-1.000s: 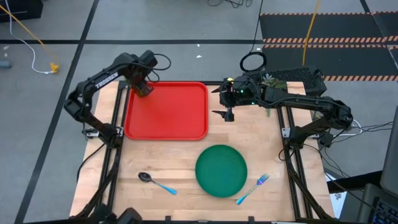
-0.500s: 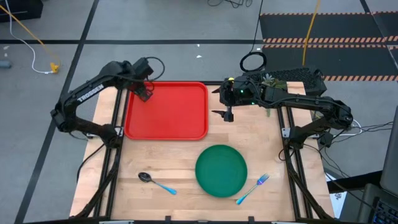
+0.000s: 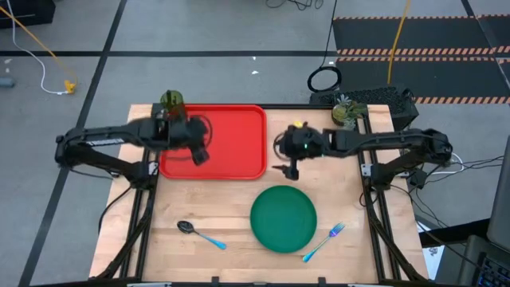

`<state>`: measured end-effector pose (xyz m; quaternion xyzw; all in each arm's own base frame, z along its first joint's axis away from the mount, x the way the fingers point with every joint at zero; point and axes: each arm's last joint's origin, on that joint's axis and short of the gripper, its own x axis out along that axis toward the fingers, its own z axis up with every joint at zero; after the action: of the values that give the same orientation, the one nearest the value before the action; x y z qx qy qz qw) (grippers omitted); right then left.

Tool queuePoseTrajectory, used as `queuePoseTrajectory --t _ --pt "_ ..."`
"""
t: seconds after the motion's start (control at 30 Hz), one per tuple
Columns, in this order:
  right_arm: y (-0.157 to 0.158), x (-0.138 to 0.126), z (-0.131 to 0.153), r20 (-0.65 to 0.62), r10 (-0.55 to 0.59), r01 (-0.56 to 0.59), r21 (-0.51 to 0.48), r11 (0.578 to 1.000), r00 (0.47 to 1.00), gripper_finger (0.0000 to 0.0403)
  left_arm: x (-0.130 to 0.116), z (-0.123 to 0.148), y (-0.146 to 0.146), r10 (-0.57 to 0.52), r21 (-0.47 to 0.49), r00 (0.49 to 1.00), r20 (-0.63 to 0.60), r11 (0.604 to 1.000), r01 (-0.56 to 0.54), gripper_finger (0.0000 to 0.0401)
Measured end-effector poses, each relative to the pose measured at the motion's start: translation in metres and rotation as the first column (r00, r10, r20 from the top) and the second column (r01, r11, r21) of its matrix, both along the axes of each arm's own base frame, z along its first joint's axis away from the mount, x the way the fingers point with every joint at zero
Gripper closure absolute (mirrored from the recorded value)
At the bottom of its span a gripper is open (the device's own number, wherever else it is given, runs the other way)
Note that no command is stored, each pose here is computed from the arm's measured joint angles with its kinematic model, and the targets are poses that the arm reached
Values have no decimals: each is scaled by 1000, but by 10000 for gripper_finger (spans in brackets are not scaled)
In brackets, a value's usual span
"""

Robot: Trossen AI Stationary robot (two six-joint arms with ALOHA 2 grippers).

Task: Pick and place plate/cup/fork/spoon on tray
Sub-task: Put the green plate on the orange tray to the bottom left of the green cup

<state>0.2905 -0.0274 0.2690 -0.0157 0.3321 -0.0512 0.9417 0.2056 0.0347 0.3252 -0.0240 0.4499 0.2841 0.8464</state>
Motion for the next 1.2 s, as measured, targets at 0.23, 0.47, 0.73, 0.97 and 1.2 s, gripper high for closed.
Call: queuePoseTrajectory --t 0.23,0.47,0.73,0.97,1.2 --pt "55 4 -2 71 -13 10 45 999 997 7 12 -33 -35 -183 18 982 53 983 182 281" --pt "121 -4 -3 143 -9 10 -9 1000 990 7 15 -41 -67 -316 25 942 111 949 316 281" --pt "186 -9 -24 214 -54 32 106 994 975 7 13 -52 -102 -468 45 867 173 883 468 281" --pt "220 10 -54 240 -56 9 191 982 969 15 7 -52 -119 -533 45 827 176 844 535 281" --pt "259 26 -83 184 -9 -27 189 982 983 46 10 -47 -123 -586 97 786 200 810 579 281"
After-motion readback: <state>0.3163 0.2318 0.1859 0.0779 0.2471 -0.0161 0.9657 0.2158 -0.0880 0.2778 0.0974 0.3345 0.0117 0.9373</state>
